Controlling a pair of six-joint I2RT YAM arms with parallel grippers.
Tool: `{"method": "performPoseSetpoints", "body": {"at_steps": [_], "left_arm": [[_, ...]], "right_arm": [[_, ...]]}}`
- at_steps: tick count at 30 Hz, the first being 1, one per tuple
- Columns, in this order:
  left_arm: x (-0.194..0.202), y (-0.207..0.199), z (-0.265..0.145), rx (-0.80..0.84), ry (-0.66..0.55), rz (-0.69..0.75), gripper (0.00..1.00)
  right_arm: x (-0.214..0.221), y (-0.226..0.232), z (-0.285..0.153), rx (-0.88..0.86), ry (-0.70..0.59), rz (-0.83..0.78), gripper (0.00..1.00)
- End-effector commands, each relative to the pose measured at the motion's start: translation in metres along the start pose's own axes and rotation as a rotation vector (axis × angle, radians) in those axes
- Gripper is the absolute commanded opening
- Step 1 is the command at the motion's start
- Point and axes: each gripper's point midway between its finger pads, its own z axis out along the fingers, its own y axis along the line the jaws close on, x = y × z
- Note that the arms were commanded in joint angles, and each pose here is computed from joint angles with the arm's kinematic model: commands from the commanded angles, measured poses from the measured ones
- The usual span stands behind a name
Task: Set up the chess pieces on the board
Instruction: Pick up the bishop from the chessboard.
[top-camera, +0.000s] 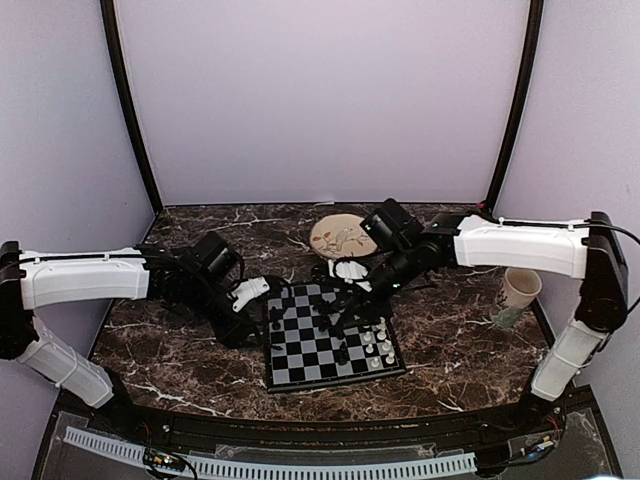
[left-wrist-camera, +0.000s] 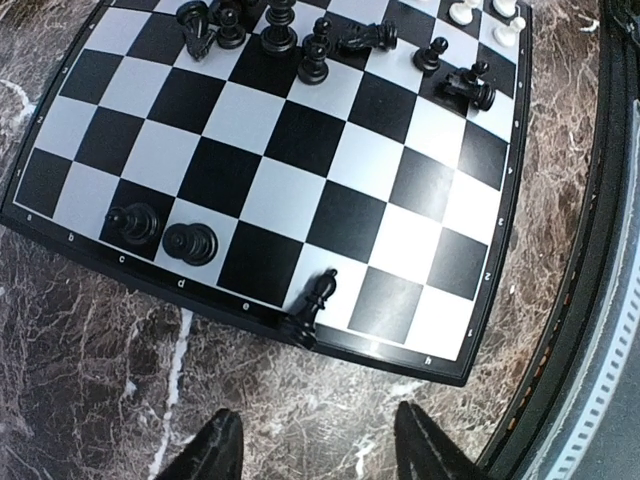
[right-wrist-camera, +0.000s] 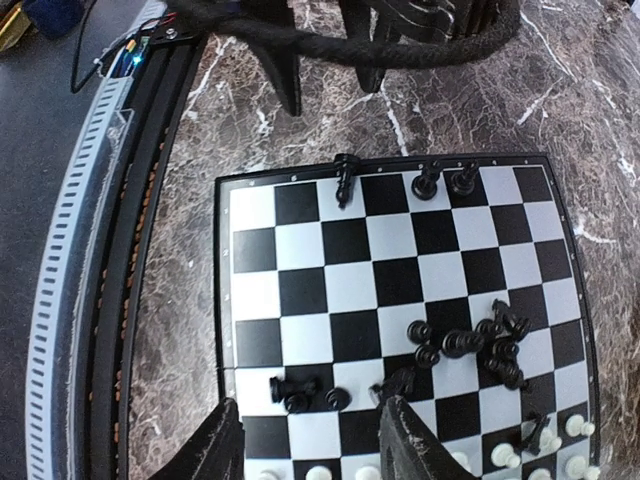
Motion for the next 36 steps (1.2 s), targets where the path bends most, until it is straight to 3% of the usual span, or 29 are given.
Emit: {"method": "performPoseSetpoints", "body": {"at_steps": [1, 10, 22, 36], "left_arm": [[0.002, -0.004, 0.004, 0.012, 0.046, 0.149, 0.54], [-0.014, -0.009, 0.023, 0.06, 0.059, 0.28, 0.44], [-0.005, 0.005, 0.052, 0.01, 0.148, 0.332, 0.41], [0.006, 0.004, 0.057, 0.008, 0.173, 0.353, 0.34]], "right_arm": [[0.027, 0.031, -0.026, -0.053, -0.016, -0.002, 0.47], [0.047, 0.01, -0.056, 0.037, -0.134, 0.045, 0.48], [0.062, 0.002, -0.046, 0.069, -0.108, 0.052, 0.47], [0.067, 0.0, -0.041, 0.065, -0.094, 0.06, 0.47]]}}
